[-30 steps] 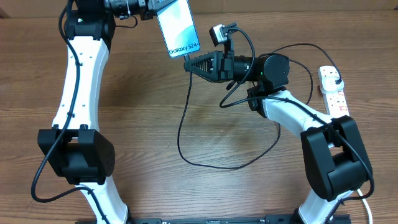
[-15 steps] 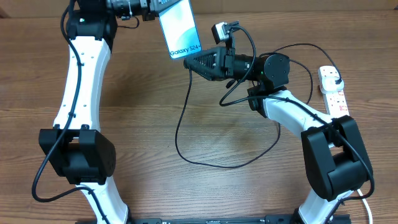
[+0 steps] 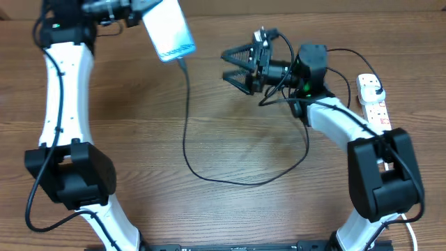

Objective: Plug charger to phone and switch on socket
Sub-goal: 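Lower the phone onto the table with the left gripper and release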

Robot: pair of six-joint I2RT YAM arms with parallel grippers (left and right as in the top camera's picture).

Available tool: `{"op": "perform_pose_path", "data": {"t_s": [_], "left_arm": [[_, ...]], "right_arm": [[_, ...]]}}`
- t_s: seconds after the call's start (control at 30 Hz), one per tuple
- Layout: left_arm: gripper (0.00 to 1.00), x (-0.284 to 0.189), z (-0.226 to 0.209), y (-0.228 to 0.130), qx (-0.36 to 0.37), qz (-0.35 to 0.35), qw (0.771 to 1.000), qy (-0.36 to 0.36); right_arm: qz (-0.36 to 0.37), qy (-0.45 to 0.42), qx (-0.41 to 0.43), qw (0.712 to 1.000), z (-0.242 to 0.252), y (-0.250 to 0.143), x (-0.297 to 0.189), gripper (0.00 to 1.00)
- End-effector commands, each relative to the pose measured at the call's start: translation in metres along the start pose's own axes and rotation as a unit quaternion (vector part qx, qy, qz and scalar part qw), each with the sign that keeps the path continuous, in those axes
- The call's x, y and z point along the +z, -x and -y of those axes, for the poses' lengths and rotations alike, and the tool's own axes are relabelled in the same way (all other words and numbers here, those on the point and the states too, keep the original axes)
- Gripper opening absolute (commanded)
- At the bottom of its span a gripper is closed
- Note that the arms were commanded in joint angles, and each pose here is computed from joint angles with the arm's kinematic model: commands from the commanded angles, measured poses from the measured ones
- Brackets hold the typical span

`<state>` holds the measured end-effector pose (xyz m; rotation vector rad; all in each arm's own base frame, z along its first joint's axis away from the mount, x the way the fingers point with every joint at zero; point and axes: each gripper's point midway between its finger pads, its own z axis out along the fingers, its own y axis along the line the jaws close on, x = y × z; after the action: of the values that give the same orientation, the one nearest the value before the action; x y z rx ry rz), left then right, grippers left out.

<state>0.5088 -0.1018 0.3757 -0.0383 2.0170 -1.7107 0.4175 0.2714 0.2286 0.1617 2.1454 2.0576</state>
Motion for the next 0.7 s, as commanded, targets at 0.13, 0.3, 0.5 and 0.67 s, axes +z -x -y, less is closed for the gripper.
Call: {"op": "perform_pose_path", "data": {"t_s": [0.13, 0.3, 0.5, 0.67], "left_arm": [[0.05, 0.001, 0.01, -0.008, 0.036, -0.012, 0.999, -0.007], [0.06, 0.016, -0.029, -0.027, 0.018, -0.014, 0.997, 0.076], [0.06, 0.04, -0.089, -0.075, 0.001, -0.055, 0.97, 0.235], [0.04, 0.082, -0.131, -0.124, -0.011, -0.124, 0.95, 0.285]], "right_arm": [[0.052, -0.193, 0.034, 0.979, 0.111, 0.006, -0.044, 1.0], [0.101, -0.366, 0.1, 0.919, 0.173, -0.006, -0.104, 1.0], [0.14, -0.469, 0.083, 0.868, 0.177, -0.009, -0.154, 1.0], [0.177, -0.466, 0.038, 0.866, 0.14, 0.0, -0.166, 1.0]]}}
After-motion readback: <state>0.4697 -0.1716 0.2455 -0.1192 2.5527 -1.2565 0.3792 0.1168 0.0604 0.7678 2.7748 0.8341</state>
